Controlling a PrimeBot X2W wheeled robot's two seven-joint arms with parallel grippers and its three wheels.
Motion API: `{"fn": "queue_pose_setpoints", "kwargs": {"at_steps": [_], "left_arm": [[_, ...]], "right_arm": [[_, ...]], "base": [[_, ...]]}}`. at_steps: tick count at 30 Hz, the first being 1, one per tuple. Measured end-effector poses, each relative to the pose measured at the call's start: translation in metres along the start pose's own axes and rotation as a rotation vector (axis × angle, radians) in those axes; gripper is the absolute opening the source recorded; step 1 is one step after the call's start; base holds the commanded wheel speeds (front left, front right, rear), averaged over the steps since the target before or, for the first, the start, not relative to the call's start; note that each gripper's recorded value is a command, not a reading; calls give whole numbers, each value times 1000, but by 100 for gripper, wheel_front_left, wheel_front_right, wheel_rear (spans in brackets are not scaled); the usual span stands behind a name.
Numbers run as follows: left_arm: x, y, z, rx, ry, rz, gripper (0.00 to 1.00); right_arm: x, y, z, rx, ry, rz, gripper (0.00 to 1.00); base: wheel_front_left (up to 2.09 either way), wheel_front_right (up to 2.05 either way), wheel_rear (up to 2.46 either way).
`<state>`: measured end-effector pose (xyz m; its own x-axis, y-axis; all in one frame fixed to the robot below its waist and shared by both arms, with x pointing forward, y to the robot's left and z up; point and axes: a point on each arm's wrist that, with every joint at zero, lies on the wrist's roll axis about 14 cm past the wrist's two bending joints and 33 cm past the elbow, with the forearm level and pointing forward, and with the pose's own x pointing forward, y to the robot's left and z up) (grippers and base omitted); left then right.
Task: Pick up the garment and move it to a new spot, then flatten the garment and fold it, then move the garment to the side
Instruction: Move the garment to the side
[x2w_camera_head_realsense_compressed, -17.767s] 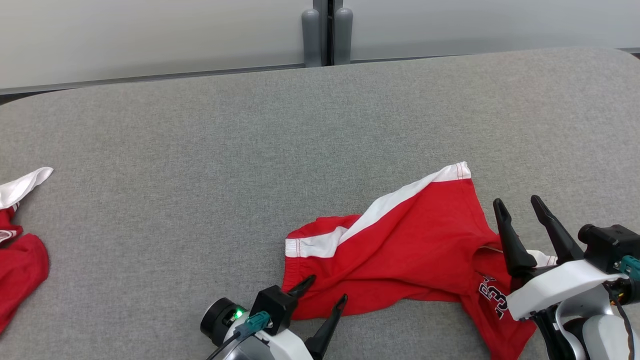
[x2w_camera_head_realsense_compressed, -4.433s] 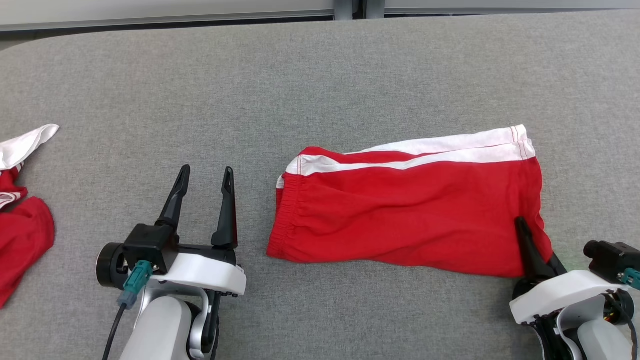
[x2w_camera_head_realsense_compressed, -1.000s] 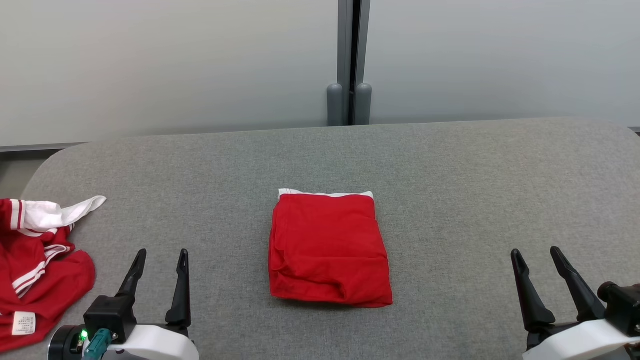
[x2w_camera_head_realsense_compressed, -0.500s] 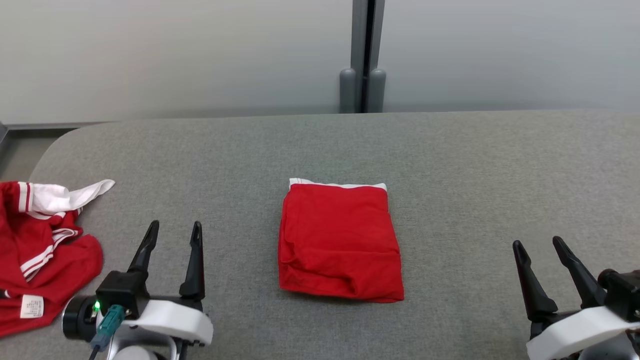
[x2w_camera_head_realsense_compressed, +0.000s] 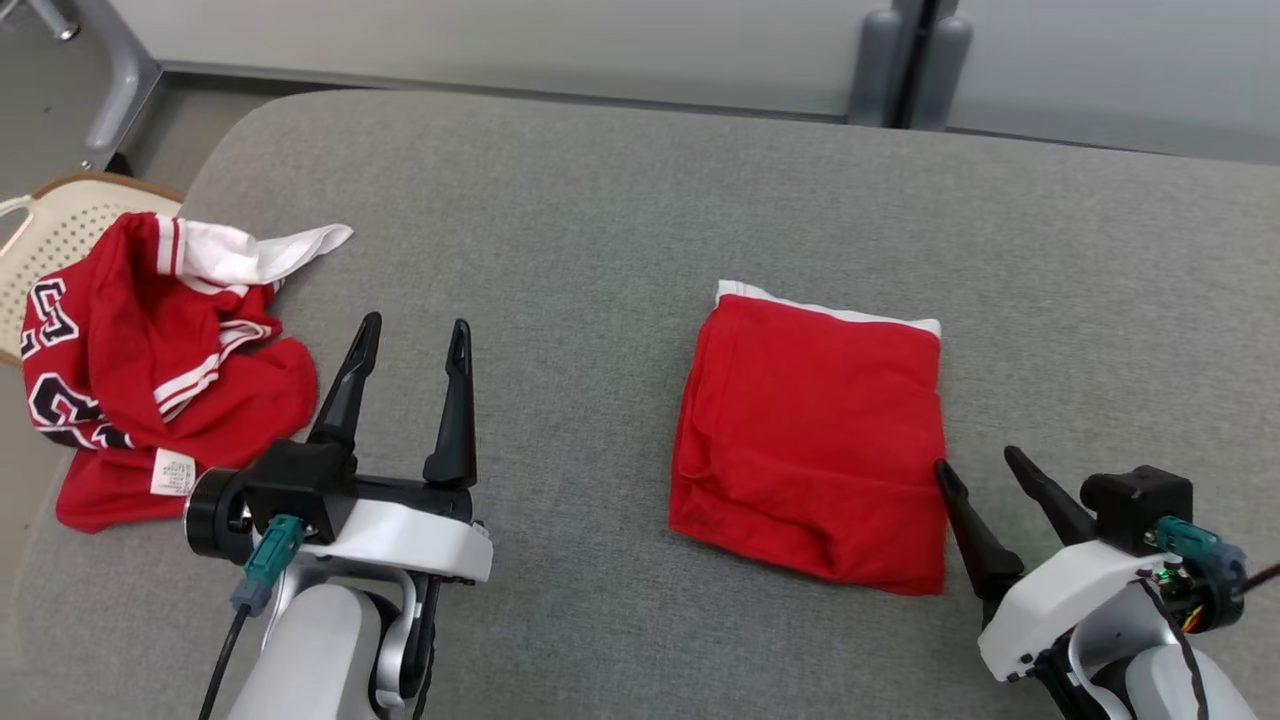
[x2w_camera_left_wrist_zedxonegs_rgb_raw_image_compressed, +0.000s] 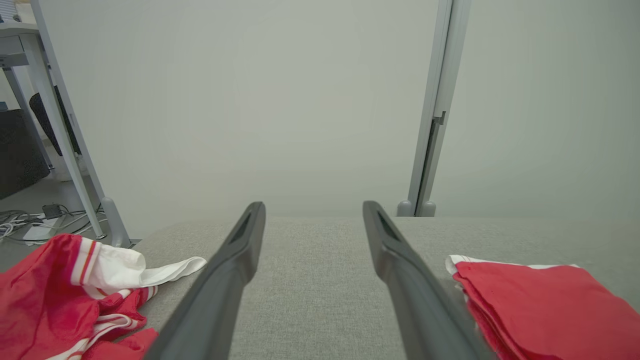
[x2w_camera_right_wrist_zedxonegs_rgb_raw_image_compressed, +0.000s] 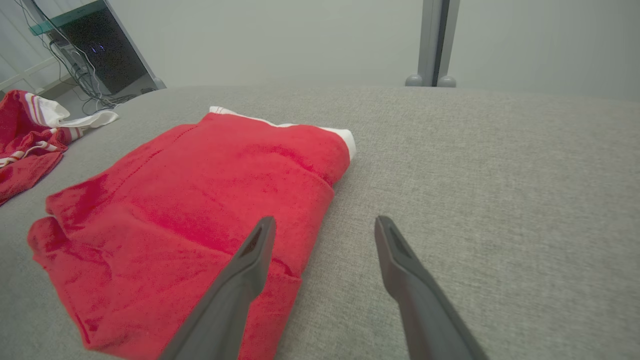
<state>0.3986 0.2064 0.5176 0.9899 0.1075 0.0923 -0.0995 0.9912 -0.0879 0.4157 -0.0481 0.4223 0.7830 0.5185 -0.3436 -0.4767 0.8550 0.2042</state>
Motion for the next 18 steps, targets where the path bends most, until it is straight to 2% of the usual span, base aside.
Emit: {"fn": "queue_pose_setpoints", "kwargs": {"at_steps": [6, 7, 8, 9, 18], "left_arm": [[4, 14, 0, 18, -1, 44, 100], [4, 15, -1, 19, 2, 47, 100], [4, 16, -1, 18, 1, 51, 100], [4, 16, -1, 19, 0, 54, 100], [15, -5, 1, 24, -23, -13, 100]], "right_arm": [[28, 17, -48, 57, 164, 65, 100], [31, 19, -50, 67, 170, 72, 95], [33, 20, -53, 64, 180, 80, 63], [34, 22, -55, 68, 189, 87, 0], [21, 9, -59, 49, 196, 67, 0]], "base": [[0, 0, 0], [0, 0, 0], [0, 0, 0], [0, 0, 0], [0, 0, 0]]}}
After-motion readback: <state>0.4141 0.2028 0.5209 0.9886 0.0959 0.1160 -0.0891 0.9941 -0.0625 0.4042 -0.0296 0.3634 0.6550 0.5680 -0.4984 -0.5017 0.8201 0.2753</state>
